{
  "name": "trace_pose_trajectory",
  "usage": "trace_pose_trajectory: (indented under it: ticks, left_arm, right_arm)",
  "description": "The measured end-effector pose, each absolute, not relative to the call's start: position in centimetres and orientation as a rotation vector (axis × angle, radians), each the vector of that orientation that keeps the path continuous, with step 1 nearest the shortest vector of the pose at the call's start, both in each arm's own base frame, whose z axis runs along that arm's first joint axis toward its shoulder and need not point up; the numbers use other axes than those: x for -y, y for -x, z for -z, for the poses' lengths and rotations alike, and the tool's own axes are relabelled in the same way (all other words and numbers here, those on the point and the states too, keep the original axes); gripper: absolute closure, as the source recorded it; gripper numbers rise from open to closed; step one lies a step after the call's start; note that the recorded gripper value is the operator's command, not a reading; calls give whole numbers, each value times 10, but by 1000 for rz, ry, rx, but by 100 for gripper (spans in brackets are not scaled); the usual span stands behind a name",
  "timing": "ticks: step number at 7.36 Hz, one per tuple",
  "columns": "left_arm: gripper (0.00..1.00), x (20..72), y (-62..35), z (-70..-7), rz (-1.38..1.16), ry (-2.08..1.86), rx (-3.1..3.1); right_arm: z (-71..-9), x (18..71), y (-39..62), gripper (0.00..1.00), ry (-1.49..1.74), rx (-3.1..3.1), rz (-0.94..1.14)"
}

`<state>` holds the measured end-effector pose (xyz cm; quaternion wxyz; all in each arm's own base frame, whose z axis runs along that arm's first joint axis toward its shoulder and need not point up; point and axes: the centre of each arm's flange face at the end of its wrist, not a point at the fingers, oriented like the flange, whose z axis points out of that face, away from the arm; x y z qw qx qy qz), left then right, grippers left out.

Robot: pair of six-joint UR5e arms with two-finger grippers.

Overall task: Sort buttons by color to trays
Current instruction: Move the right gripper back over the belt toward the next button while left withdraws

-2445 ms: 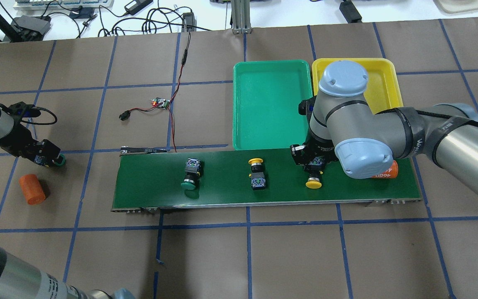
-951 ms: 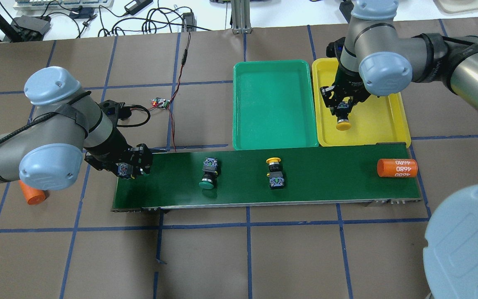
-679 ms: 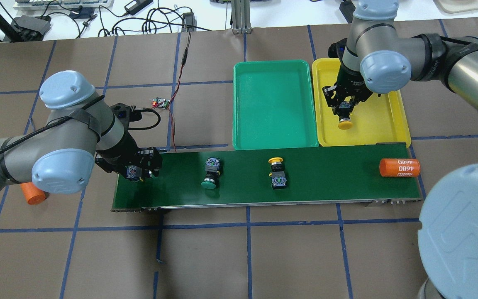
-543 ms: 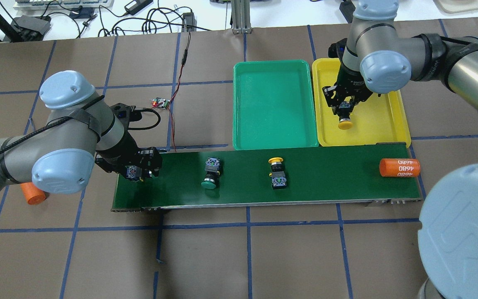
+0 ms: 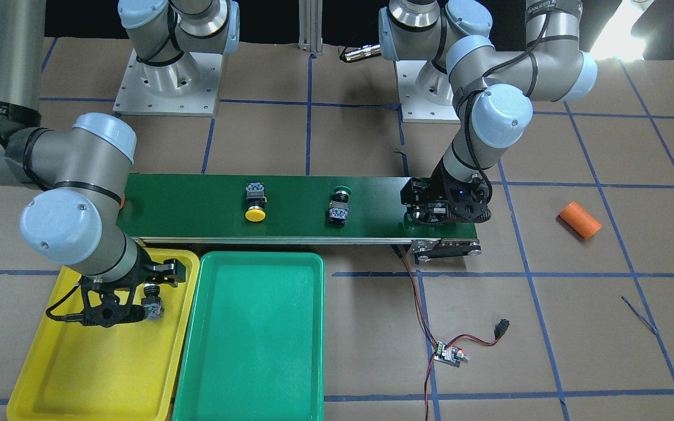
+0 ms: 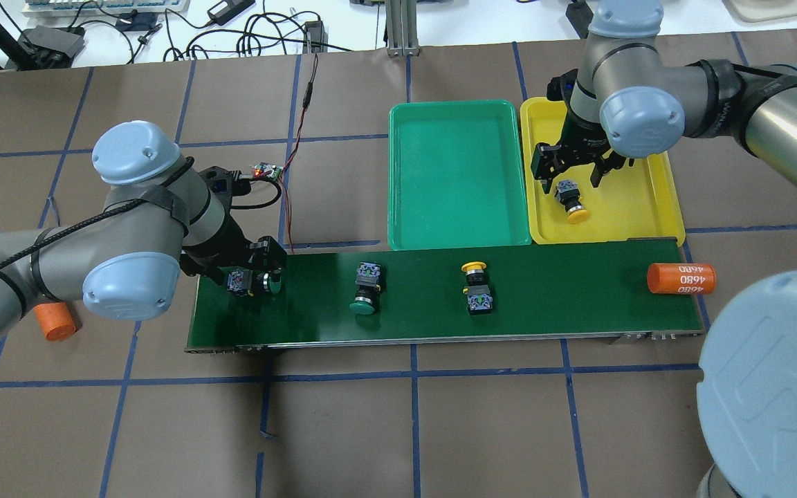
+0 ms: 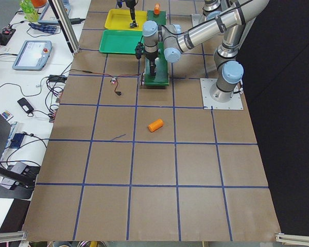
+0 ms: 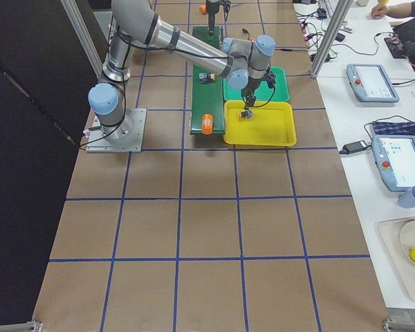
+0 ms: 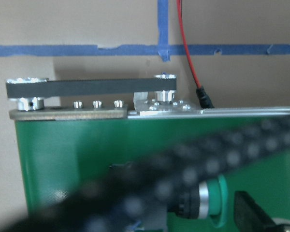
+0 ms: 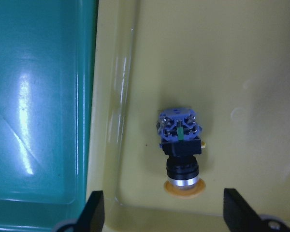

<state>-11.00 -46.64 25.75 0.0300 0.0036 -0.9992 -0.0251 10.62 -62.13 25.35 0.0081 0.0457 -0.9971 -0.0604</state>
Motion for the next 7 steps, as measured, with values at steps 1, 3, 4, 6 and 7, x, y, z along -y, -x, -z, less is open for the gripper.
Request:
trace_pose_trajectory:
  ticks: [1, 3, 4, 6, 7]
  left_arm:
    - [0, 470, 100, -267, 48, -38, 3084]
    - [0, 487, 45, -288, 15, -161, 3094]
    - [0, 492, 6, -294, 23, -168, 3101]
    - [0, 491, -85, -291, 48, -78, 3103]
    - [0, 487, -133, -282, 61, -94, 3093]
  right_arm:
    - [-263, 612, -115, 12, -138, 3127, 201]
    - [-283, 582, -140, 13, -104, 3137, 209]
    - [-290, 563, -157, 14, -94, 3135, 208]
    - [-296, 527, -193, 15, -80, 3128, 205]
    - [-294, 513, -204, 16, -79, 3124, 216]
